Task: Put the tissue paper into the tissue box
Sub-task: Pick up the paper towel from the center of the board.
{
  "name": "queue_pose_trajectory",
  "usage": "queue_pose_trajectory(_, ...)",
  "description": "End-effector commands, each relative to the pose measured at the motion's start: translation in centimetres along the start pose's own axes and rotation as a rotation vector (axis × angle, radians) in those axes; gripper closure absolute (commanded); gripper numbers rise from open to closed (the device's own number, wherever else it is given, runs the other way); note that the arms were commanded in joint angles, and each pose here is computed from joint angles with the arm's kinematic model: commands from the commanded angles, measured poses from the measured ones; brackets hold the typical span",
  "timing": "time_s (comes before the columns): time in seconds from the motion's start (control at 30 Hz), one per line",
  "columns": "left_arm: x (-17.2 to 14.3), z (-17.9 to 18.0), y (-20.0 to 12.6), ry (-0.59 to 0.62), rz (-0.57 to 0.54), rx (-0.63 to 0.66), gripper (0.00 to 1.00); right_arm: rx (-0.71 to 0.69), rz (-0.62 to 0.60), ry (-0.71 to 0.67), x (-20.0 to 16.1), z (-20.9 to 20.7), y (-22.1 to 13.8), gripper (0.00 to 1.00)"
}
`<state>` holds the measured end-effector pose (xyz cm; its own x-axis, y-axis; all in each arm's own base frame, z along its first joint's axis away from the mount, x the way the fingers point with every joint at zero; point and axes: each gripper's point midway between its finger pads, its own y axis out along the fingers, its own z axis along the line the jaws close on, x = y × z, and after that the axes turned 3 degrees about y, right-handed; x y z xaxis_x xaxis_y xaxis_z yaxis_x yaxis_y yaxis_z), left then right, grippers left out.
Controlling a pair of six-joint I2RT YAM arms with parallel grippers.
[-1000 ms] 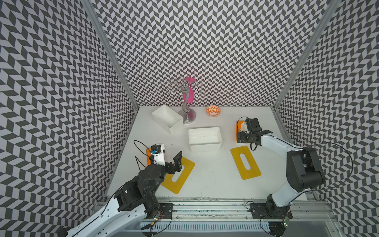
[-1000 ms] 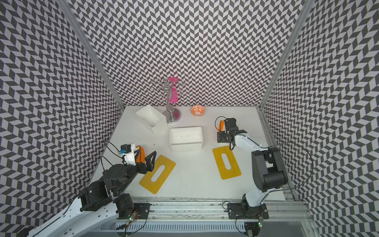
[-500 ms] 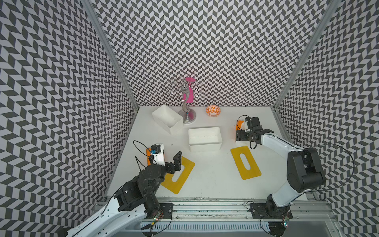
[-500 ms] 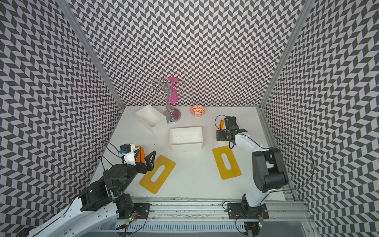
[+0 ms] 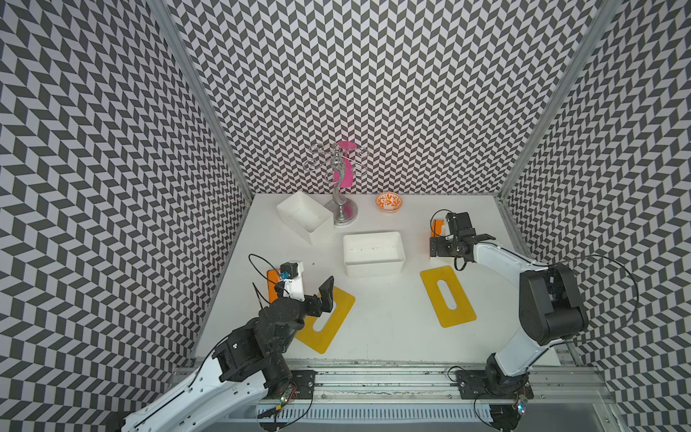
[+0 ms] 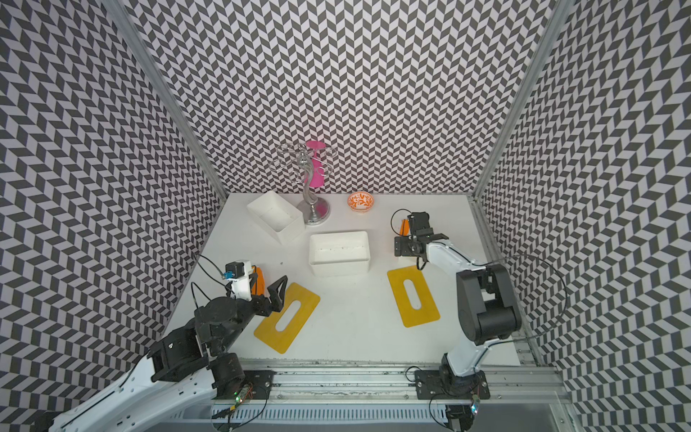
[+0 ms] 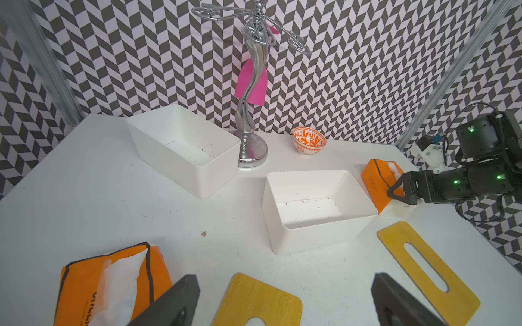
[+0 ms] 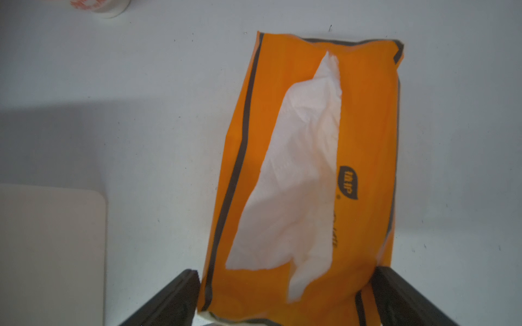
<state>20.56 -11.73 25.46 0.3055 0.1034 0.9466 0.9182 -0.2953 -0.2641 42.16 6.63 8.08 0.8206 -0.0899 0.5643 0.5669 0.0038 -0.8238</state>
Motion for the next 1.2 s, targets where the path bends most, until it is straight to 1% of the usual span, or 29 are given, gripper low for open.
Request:
queue_pose_trajectory(0.0,0.1,-0.2,0.1,0.003,-0.005,-0.008,0.0,-0.034,-0.006,0.005,0.1,-0.5,0.9,0.0)
queue_pose_trajectory(0.17,-0.1,-0.3,0.3,0.008,0.0,-0.008,0.0,-0.042,-0.007,0.004,0.1,-0.5,1.0,0.0)
queue_pose_trajectory(0.5,-0.1,-0.4,0.4,0.012,0.004,-0.01,0.0,-0.054,-0.072,0.026,2.2,-0.5,-1.9,0.0)
queue_pose_trajectory(0.63,-0.1,-0.4,0.3,0.012,0.003,-0.012,0.0,-0.074,-0.083,0.034,2.5,-0.9,-2.5,0.0)
queue_pose_trajectory(1.0,-0.1,-0.4,0.3,0.012,0.004,-0.015,0.0,-0.082,-0.05,0.031,1.3,-1.0,-1.2,0.01)
queue_pose_trajectory(1.17,-0.1,-0.5,0.3,0.014,0.005,-0.017,0.0,-0.056,-0.027,0.028,0.7,-0.6,-0.4,0.0)
